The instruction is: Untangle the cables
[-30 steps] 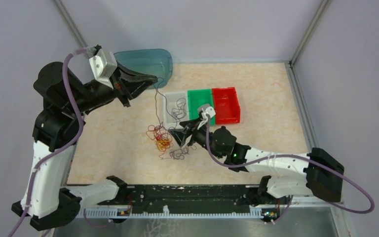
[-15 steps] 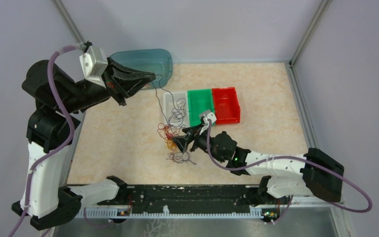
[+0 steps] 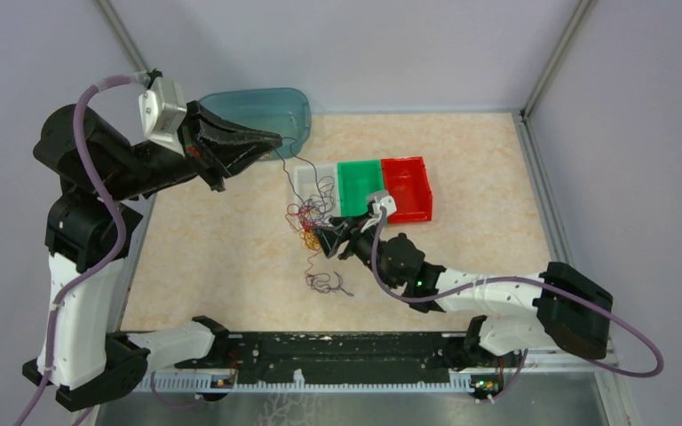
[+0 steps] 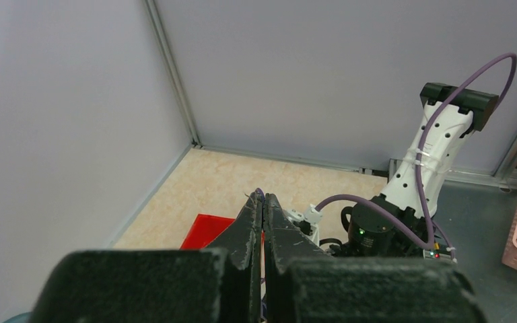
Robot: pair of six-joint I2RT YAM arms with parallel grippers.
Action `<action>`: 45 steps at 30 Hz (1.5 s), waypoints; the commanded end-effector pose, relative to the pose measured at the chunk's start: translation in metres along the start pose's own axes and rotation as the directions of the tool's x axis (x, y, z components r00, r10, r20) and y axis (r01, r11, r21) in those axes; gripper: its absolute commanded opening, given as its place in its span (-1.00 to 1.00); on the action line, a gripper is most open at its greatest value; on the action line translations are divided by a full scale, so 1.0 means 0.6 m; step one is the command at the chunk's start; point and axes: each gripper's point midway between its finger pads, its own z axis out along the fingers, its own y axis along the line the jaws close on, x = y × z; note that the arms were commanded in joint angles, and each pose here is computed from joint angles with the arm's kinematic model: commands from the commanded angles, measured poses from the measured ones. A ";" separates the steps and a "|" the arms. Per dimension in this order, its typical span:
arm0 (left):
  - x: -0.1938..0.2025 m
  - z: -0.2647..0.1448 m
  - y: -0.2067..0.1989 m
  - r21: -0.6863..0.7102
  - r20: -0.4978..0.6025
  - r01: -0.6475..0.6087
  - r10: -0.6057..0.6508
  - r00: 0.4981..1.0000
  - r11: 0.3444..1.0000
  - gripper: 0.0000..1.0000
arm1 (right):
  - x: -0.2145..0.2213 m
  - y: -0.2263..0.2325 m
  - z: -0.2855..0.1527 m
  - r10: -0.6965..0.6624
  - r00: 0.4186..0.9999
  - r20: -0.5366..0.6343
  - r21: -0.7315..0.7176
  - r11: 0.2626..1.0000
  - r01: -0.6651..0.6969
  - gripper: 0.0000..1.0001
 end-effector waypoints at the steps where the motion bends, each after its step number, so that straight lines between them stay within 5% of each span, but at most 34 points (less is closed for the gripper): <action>1: -0.030 -0.005 -0.022 0.048 0.045 -0.002 -0.001 0.999 0.999 -1.00 | -0.088 0.031 0.019 0.057 0.982 0.178 -0.006 0.998 -0.057 0.14; 13: -0.048 -0.009 -0.031 0.068 0.064 -0.017 0.013 0.998 0.998 -1.00 | -0.069 0.013 0.028 0.051 0.984 0.169 0.047 0.997 -0.060 0.01; 25: -0.098 -0.014 -0.028 0.041 0.125 -0.116 0.110 0.986 0.992 -1.00 | 0.048 -0.053 0.000 0.029 1.000 0.009 0.148 0.989 -0.030 -0.53; 29: -0.132 -0.019 -0.021 -0.005 0.169 -0.194 0.192 0.967 0.981 -1.00 | 0.088 -0.092 -0.027 0.028 0.999 -0.040 0.211 0.977 -0.019 -0.86; 31: -0.152 -0.025 -0.010 -0.060 0.193 -0.244 0.251 0.949 0.968 -1.00 | 0.111 -0.117 -0.044 0.028 0.997 -0.069 0.253 0.967 -0.010 -1.00; 45: -0.310 -0.109 0.043 -0.506 0.284 -0.469 0.653 0.703 0.724 -1.00 | 0.210 -0.248 -0.159 0.056 0.981 -0.184 0.478 0.877 0.040 -1.00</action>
